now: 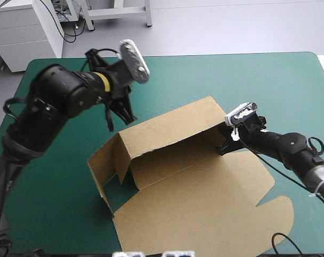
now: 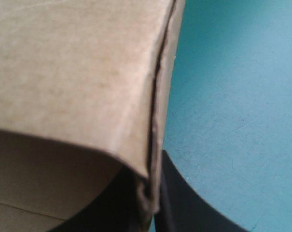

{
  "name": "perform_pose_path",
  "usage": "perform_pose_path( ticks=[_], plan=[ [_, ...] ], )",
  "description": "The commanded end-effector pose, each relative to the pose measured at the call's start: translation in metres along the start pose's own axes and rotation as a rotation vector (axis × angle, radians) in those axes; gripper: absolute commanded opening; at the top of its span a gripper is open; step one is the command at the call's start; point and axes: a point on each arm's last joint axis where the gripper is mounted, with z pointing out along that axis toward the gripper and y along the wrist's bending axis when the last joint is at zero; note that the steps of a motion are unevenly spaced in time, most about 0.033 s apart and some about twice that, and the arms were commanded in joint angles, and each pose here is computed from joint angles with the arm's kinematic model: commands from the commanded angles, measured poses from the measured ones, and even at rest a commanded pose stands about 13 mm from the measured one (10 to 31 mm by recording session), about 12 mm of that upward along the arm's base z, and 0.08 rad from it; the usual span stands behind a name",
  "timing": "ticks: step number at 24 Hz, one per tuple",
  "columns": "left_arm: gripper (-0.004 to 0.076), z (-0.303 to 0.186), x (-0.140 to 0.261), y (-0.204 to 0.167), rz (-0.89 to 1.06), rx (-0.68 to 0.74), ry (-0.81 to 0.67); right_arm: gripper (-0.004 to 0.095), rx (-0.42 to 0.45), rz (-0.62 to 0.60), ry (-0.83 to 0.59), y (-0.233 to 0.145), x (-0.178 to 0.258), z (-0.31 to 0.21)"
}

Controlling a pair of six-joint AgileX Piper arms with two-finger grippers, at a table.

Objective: Fold the box

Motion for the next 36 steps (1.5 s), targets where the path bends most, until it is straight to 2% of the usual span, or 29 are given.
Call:
perform_pose_path(
  ticks=[1,3,6,8,13,23,26,32,36],
  plan=[
    [0.0016,-0.018,0.032,0.039,-0.196,-0.012,0.009,-0.0018,0.035,0.000,-0.052,-0.003,-0.013,-0.007],
    [0.0015,-0.016,0.052,0.060,-0.312,-0.018,0.026,-0.0018,0.035,0.003,-0.052,-0.003,-0.013,-0.007],
    [0.0015,-0.014,0.104,0.099,-0.591,-0.039,0.056,-0.0018,0.036,0.001,-0.051,-0.003,-0.013,-0.007],
    [0.0010,-0.011,0.122,0.105,-0.679,-0.019,0.060,-0.0018,0.038,-0.002,-0.052,-0.003,-0.013,-0.008],
    [-0.0008,0.000,0.144,0.094,-0.649,-0.023,0.178,-0.0018,0.041,-0.004,-0.051,-0.003,-0.013,-0.008],
    [-0.0008,-0.007,0.154,0.077,-0.616,-0.053,0.170,-0.0018,0.066,-0.010,-0.111,0.001,-0.024,-0.028],
    [-0.0008,-0.011,0.152,0.077,-0.614,-0.067,0.152,-0.0018,0.053,-0.055,-0.115,0.006,-0.031,-0.042],
    [-0.0008,-0.011,0.150,0.076,-0.622,-0.056,0.137,-0.0018,0.003,-0.100,0.005,0.009,-0.052,-0.064],
    [-0.0008,-0.011,0.150,0.076,-0.621,-0.058,0.136,-0.0018,0.016,-0.047,0.120,0.006,-0.069,-0.082]
  ],
)
